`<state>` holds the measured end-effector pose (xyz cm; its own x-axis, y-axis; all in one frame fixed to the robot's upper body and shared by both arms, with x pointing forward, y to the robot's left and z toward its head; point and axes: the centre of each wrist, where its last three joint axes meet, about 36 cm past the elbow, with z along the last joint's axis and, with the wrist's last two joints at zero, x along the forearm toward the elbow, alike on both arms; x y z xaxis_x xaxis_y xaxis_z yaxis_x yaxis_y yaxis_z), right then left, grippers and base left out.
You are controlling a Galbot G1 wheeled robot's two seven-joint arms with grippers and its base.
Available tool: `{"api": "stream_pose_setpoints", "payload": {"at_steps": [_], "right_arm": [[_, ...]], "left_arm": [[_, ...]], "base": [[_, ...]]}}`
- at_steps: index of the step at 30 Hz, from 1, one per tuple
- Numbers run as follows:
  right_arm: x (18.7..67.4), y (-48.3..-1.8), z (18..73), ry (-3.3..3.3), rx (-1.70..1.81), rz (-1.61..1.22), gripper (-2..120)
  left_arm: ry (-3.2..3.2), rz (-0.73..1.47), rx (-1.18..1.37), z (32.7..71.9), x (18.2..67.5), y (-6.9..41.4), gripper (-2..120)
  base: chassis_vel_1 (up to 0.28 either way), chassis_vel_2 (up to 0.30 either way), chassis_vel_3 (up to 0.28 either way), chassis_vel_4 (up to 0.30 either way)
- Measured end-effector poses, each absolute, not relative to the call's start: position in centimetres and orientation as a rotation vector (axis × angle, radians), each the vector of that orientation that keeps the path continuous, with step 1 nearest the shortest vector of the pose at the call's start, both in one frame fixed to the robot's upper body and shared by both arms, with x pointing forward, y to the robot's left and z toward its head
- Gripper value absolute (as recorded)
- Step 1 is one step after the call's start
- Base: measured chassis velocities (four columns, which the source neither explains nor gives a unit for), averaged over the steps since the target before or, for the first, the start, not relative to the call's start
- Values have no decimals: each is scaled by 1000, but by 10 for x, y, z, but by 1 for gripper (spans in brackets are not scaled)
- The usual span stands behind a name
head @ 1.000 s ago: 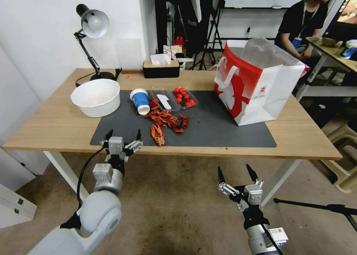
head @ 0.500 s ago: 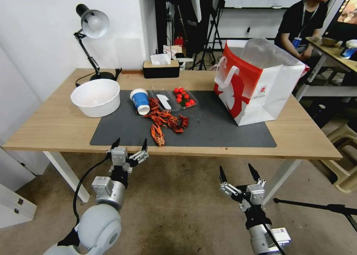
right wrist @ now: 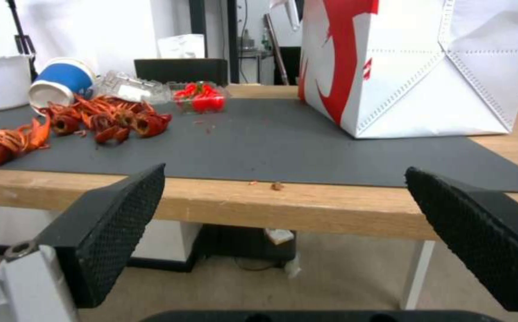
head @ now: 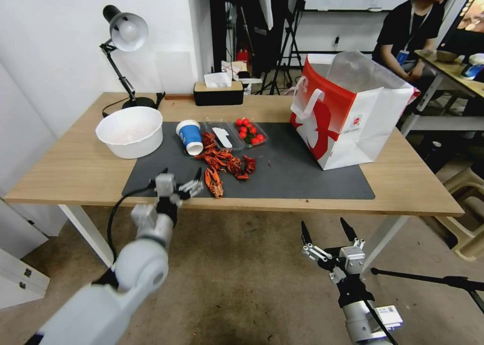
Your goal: Pick up the trash from the table and place it into the takeout bag.
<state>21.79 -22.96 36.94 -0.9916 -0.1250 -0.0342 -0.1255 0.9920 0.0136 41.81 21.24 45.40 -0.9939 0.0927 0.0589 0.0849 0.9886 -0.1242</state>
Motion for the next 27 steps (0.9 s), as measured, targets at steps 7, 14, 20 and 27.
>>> {"api": "stream_pose_setpoints", "payload": {"at_steps": [7,14,20,27], "right_arm": [[219,-232,369,3100,-181,18,100],[222,-238,368,3100,-150,2,100],[223,-242,367,3105,-136,-1,100],[224,-246,365,3108,-124,-4,100]], "left_arm": [[-3063,208,-53,466,465,201,100],[-3015,199,25,467,508,184,100],[-2966,168,86,463,528,172,100],[-2909,101,155,456,547,160,100]], "base": [[0,0,0,0],[0,0,0,0],[0,0,0,0],[0,0,0,0]]}}
